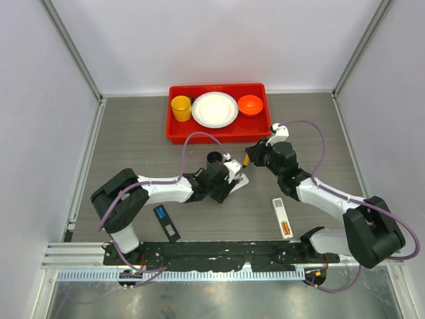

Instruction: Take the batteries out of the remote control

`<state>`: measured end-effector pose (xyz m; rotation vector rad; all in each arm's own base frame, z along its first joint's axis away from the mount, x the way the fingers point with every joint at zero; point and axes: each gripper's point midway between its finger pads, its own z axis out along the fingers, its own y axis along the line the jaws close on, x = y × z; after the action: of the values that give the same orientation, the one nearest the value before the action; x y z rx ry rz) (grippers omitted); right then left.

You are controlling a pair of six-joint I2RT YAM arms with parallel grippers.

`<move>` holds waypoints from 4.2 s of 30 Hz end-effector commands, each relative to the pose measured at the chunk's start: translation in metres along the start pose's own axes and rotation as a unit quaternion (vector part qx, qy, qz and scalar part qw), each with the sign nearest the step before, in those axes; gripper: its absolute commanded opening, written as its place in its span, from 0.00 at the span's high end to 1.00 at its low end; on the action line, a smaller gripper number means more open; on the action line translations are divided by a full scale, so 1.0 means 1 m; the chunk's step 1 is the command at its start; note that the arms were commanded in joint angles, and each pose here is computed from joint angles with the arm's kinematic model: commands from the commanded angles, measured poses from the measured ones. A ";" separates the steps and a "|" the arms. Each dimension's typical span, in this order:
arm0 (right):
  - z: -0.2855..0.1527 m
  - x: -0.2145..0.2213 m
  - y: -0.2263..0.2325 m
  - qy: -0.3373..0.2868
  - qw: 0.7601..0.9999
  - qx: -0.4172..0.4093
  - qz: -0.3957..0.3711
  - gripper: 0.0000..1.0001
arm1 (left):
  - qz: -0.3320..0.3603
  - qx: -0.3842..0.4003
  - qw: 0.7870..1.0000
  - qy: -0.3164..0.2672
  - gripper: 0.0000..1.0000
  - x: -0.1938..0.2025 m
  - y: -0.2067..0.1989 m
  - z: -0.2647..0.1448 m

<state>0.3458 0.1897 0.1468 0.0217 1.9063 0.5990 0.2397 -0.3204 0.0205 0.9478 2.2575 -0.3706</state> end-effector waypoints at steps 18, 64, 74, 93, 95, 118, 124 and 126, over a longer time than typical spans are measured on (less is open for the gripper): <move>0.014 -0.009 0.004 -0.029 0.999 -0.005 -0.019 0.99 | 0.002 0.005 0.999 0.039 0.98 0.017 -0.001 0.004; 0.015 0.018 -0.002 0.000 0.993 0.059 -0.101 0.99 | 0.001 -0.001 0.999 0.043 1.00 0.018 0.001 0.004; 0.013 0.037 0.005 0.015 0.991 0.065 -0.117 0.99 | 0.001 -0.002 0.999 0.042 1.00 0.018 0.002 0.004; -0.005 0.024 0.016 -0.032 0.998 -0.014 0.053 0.99 | -0.001 0.000 0.999 0.037 1.00 0.018 0.001 0.002; -0.009 0.026 0.018 -0.030 0.997 -0.025 0.069 0.99 | -0.001 0.001 0.999 0.036 1.00 0.017 0.001 0.002; -0.031 0.014 0.048 -0.033 0.974 -0.155 0.159 0.99 | -0.002 -0.006 0.999 0.036 1.00 0.018 0.004 0.001; -0.030 0.014 0.047 -0.031 0.973 -0.156 0.167 0.99 | -0.001 -0.009 0.999 0.035 1.00 0.017 0.004 0.000; -0.031 0.012 0.045 -0.035 0.975 -0.151 0.158 0.99 | -0.001 -0.009 0.999 0.033 1.00 0.016 0.004 0.000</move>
<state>0.3019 0.2164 0.1462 0.1673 1.7942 1.0370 0.2397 -0.3184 0.0202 0.9494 2.2788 -0.3503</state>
